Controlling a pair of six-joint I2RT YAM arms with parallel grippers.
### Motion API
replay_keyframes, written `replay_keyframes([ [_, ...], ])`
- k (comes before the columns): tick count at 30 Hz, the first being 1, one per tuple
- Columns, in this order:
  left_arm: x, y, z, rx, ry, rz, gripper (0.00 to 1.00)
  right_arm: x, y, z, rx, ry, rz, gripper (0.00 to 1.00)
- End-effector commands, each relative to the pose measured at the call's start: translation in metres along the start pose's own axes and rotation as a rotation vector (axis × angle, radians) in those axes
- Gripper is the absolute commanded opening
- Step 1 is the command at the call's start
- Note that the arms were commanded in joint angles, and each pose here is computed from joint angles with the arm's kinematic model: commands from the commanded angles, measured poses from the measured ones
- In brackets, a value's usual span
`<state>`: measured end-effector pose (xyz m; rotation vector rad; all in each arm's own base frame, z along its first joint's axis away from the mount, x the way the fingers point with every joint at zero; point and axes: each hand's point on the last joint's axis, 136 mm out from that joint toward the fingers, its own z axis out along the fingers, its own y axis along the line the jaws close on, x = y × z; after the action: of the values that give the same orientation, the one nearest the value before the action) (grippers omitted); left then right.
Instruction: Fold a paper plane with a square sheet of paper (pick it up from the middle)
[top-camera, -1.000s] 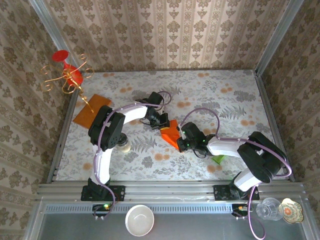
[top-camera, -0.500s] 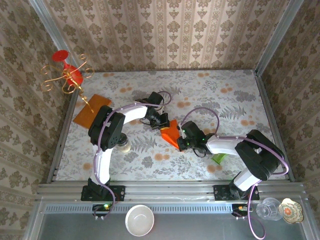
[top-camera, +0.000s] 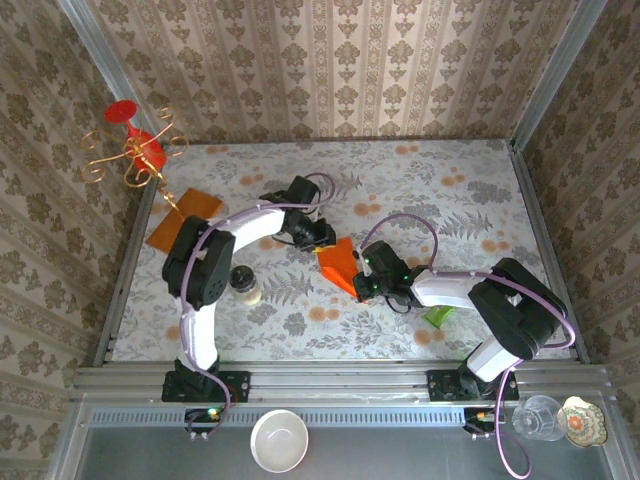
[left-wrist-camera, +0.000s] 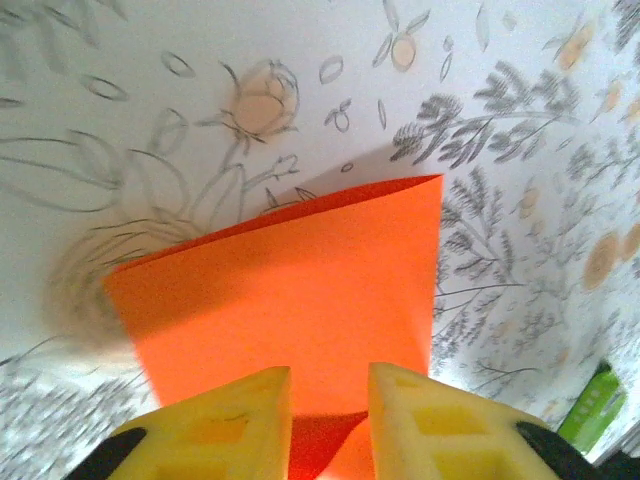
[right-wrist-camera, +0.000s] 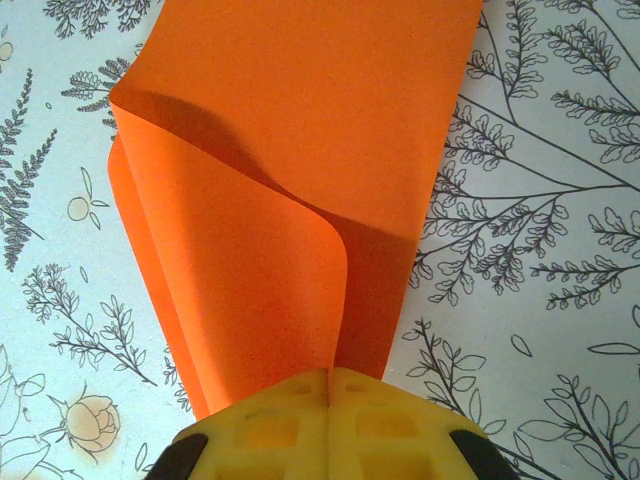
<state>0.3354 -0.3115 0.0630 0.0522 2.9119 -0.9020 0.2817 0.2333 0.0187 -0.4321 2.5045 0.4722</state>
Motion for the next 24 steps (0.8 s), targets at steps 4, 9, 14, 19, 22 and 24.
replay_keyframes([
  [4, 0.001, 0.002, -0.028, 0.003, -0.091, -0.032, 0.31, 0.003, -0.002, -0.003, 0.003, 0.028, 0.011, 0.0],
  [9, 0.026, -0.014, -0.025, 0.097, -0.06, -0.054, 0.26, 0.002, 0.0, -0.005, -0.004, 0.022, 0.014, 0.0],
  [14, 0.051, -0.022, -0.015, 0.141, -0.017, -0.085, 0.2, 0.001, 0.0, -0.004, -0.006, 0.024, 0.013, 0.0],
  [19, 0.063, -0.022, -0.001, 0.155, 0.018, -0.119, 0.17, 0.003, -0.001, -0.003, -0.004, 0.029, 0.016, 0.0],
  [22, 0.066, -0.029, 0.006, 0.165, 0.038, -0.115, 0.17, 0.002, -0.001, -0.003, -0.002, 0.03, 0.014, 0.0],
  [24, 0.067, -0.031, 0.009, 0.159, 0.044, -0.112, 0.16, 0.002, -0.001, -0.003, 0.0, 0.031, 0.014, 0.0],
])
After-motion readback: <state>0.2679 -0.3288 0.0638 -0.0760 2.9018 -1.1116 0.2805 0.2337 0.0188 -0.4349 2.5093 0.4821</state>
